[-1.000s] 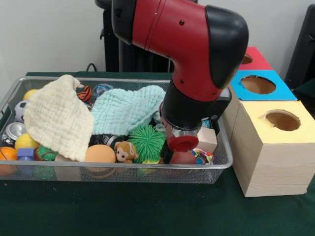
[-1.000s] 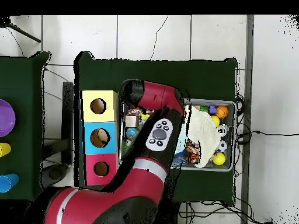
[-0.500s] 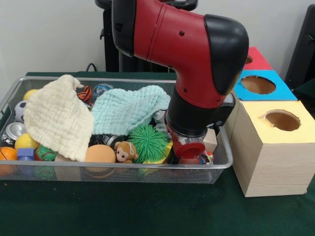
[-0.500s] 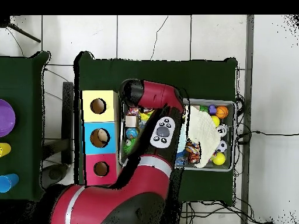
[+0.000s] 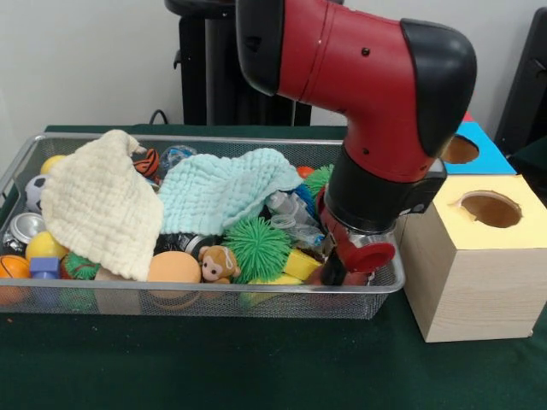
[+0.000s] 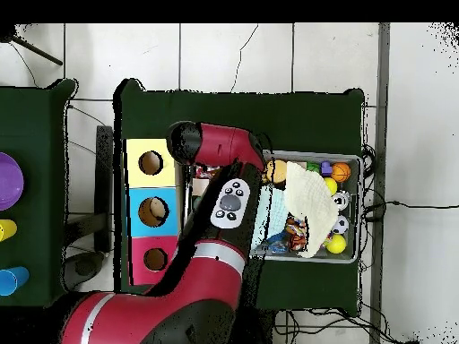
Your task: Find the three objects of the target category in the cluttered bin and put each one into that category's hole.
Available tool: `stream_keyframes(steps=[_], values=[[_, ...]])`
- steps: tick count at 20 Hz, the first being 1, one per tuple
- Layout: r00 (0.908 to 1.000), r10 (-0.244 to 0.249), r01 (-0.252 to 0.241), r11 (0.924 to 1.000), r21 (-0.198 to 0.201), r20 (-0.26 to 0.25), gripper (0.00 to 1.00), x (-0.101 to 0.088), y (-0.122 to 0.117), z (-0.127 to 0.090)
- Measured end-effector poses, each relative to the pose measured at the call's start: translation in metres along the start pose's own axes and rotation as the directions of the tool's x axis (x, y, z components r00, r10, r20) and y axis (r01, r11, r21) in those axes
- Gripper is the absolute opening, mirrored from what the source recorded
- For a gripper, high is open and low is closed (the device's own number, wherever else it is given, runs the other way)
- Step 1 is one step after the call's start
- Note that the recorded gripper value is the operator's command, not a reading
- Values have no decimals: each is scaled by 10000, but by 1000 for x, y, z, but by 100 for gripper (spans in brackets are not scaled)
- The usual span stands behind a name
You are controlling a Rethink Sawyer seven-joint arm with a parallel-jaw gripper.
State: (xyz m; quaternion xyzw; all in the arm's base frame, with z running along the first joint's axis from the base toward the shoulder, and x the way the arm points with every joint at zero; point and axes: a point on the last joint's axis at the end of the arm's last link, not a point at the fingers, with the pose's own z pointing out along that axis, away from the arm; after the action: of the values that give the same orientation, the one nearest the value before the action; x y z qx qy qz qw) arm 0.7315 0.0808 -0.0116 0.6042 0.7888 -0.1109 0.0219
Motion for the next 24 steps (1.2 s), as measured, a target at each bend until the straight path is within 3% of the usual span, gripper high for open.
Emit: stream_keyframes(steps=[1, 2, 8, 24], values=[[10000, -29, 29, 10000, -23, 6, 0, 2, 1, -1], [9999, -125, 126, 9999, -92, 29, 100, 9, 3, -6], [9998, -205, 206, 9995, 241, -75, 100, 18, -4, -12], [9998, -212, 214, 9995, 240, -68, 100, 17, -4, -15]])
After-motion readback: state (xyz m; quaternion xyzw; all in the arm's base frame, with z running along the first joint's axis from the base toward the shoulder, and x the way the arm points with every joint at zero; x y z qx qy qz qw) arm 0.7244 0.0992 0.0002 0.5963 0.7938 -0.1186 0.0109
